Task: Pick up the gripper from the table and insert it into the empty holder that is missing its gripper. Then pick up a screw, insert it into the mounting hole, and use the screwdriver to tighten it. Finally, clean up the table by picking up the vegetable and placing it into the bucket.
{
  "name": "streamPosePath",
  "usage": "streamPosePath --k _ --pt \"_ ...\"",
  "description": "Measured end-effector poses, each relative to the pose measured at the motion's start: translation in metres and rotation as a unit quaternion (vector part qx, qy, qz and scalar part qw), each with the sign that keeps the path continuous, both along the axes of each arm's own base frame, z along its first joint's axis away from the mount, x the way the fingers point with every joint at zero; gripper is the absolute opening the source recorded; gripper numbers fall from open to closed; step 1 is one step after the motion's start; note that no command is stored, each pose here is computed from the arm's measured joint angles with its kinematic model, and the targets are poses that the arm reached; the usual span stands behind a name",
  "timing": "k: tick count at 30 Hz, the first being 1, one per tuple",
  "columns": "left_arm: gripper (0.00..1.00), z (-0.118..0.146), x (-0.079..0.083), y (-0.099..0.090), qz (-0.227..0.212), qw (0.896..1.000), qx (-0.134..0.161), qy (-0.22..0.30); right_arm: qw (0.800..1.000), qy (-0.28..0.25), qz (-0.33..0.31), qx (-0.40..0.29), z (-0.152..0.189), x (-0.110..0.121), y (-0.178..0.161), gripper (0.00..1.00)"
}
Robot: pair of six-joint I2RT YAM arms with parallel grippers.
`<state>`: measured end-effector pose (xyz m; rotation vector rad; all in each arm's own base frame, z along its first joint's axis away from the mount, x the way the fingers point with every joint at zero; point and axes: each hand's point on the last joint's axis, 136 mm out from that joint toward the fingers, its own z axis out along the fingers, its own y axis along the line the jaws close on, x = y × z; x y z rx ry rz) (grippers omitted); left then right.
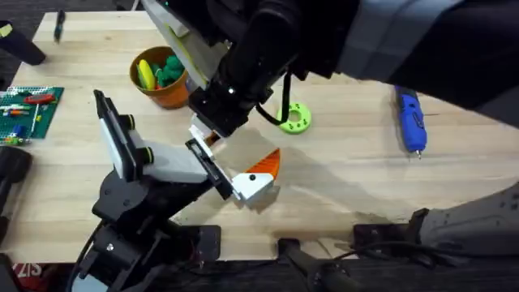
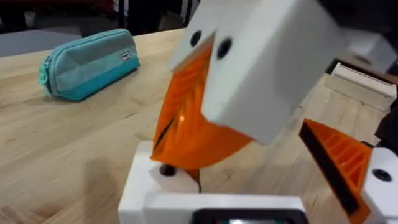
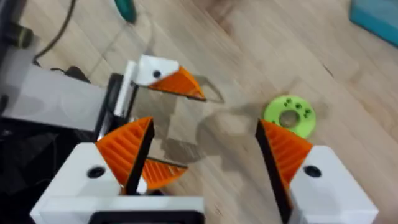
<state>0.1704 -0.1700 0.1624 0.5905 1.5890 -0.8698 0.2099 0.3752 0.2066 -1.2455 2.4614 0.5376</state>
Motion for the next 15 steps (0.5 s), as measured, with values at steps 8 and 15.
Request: streamPosePath --k 8,15 --pt "0.982 0.000 0.001 0.001 0.003 1.000 0.000 0.000 1.000 0.002 -0.003 -0.001 -0.001 0.000 0.000 0.219" --pt "0.982 0.001 0.001 0.001 0.003 1.000 0.002 -0.005 1.000 -0.008 -0.020 -0.003 0.003 0.011 -0.009 0.862"
